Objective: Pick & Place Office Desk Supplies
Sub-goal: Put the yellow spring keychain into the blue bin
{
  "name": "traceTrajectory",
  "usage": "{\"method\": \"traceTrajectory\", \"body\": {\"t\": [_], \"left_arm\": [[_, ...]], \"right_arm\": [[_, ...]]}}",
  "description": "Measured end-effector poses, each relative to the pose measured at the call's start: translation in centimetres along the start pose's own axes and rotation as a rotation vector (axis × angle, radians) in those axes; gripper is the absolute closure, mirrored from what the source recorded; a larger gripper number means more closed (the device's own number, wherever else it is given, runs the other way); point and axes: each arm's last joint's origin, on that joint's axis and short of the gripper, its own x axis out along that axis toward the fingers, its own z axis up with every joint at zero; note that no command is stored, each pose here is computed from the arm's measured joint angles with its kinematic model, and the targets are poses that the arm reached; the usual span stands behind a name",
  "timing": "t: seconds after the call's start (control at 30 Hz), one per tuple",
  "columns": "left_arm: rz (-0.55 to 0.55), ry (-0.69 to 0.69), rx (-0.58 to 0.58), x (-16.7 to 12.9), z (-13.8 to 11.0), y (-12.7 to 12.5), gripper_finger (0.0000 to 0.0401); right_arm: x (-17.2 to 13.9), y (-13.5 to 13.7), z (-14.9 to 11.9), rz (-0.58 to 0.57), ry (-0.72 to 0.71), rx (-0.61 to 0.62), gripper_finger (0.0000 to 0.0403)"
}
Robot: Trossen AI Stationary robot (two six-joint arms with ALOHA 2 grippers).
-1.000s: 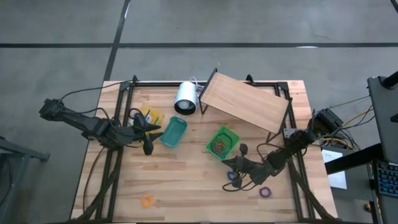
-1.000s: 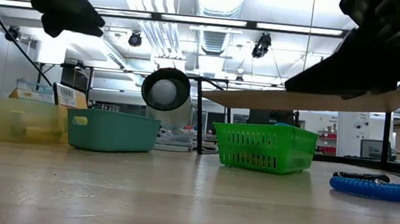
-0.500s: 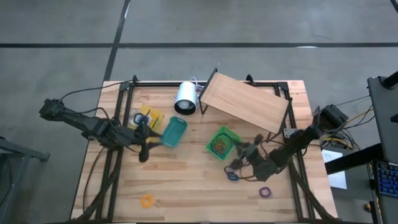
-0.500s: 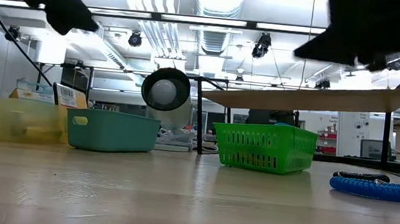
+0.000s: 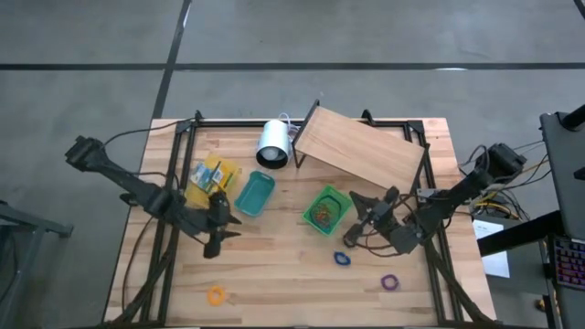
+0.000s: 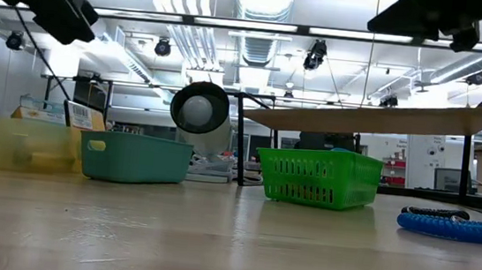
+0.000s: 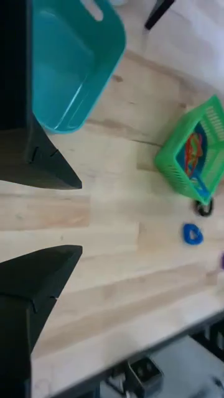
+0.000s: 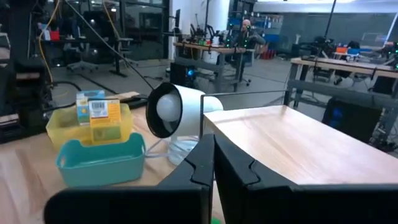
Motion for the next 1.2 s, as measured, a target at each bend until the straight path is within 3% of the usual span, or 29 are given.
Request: {"method": "traceTrajectory", "body": {"t": [0.13, 0.4, 0.63, 0.8, 0.9, 1.1, 1.2], "left_arm": [[0.024, 0.057, 0.005, 1.4, 0.3, -1.2, 0.0240], [0.007, 0.192, 0.129, 3.9, 0.1, -5.1, 0.0241], [0.020, 0.390, 0.331, 4.0, -1.3, -9.0, 0.0241], [-0.031, 0.446, 0.375, 4.0, -2.8, -11.3, 0.0241], [-0.060, 0.469, 0.331, 3.8, -3.2, -12.3, 0.0241], [-0.022, 0.493, 0.108, 3.0, -3.6, -13.1, 0.0241], [-0.035, 0.498, 0.084, 3.0, -4.3, -13.9, 0.0241]], "right_arm": [[0.0, -0.2, 0.3, 0.002, -0.001, -0.010, 0.0394], [0.0, -0.2, 0.4, 0.004, -0.001, -0.044, 0.0394], [0.0, -0.2, 0.3, 0.007, -0.001, -0.045, 0.0394], [0.0, -0.2, 0.3, 0.007, -0.001, -0.043, 0.0394], [0.0, -0.2, 0.3, 0.007, -0.001, -0.043, 0.0394], [0.0, -0.2, 0.3, 0.007, -0.001, -0.042, 0.0394], [0.0, -0.2, 0.3, 0.007, -0.001, -0.042, 0.0394]]}}
